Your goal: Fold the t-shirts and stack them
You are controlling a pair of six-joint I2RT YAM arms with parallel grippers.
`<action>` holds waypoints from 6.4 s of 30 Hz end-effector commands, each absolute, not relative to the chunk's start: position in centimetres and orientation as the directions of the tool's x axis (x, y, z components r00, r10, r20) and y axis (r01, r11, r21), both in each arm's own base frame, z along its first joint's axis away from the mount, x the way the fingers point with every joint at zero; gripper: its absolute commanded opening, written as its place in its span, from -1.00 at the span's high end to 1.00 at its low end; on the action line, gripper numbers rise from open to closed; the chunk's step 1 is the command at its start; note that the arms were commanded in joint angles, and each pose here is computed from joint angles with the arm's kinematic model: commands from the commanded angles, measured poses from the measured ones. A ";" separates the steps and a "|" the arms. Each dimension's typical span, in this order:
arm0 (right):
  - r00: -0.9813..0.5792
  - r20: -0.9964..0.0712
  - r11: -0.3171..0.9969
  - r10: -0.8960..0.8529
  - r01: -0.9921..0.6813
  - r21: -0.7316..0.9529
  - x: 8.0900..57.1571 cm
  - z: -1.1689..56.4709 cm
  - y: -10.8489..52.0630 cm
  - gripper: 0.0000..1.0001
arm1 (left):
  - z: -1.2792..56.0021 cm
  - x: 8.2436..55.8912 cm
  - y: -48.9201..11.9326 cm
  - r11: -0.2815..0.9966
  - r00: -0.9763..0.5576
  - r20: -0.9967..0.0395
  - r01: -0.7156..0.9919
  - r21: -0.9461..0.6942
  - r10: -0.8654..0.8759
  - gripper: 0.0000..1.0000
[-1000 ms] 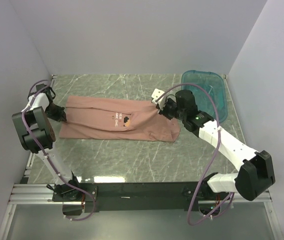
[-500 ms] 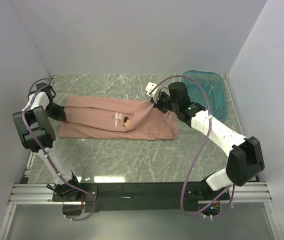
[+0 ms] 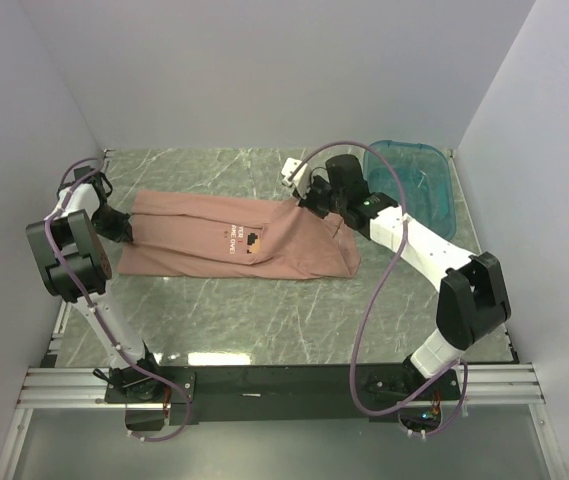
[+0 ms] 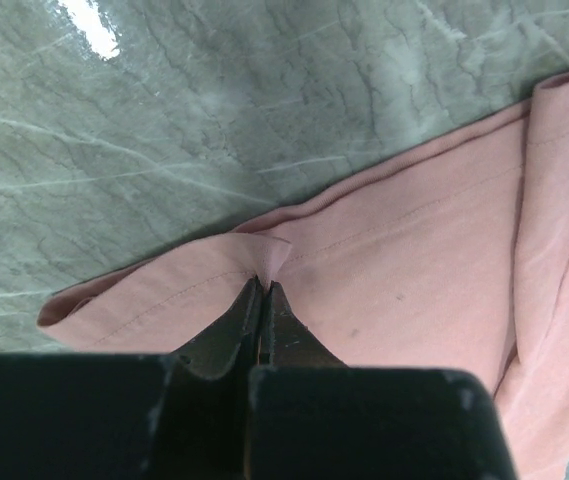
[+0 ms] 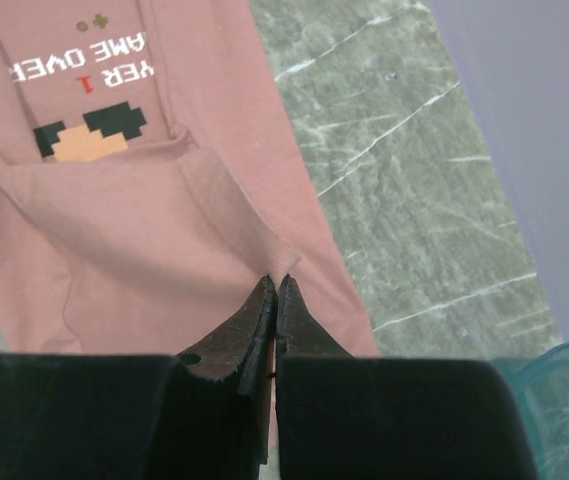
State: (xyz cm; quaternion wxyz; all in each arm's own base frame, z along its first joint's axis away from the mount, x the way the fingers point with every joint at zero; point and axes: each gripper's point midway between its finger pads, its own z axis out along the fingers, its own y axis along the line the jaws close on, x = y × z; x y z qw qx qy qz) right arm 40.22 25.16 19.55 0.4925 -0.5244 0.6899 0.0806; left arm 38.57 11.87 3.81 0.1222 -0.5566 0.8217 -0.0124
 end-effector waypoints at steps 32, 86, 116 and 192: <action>0.204 -0.833 0.116 -0.514 -0.946 -0.304 28.3 23.9 23.8 1.00 | 10.9 36.2 10.7 0.447 -0.351 -0.310 -0.831 -0.332 -0.884 0.99; 0.591 -0.504 -0.628 -0.630 -0.769 -0.118 4.2 3.4 21.8 0.11 | 6.7 24.2 5.9 0.381 -0.323 -0.205 -0.821 -0.425 -0.924 0.99; 0.557 -0.442 -0.566 -0.703 -0.815 -0.127 5.5 3.3 22.2 0.91 | 6.7 24.4 5.9 0.380 -0.321 -0.206 -0.817 -0.434 -0.924 0.99; 0.360 -0.620 -0.186 -0.697 -0.926 -0.328 14.8 14.0 20.6 1.00 | 7.4 24.7 6.0 0.381 -0.320 -0.209 -0.811 -0.444 -0.924 0.99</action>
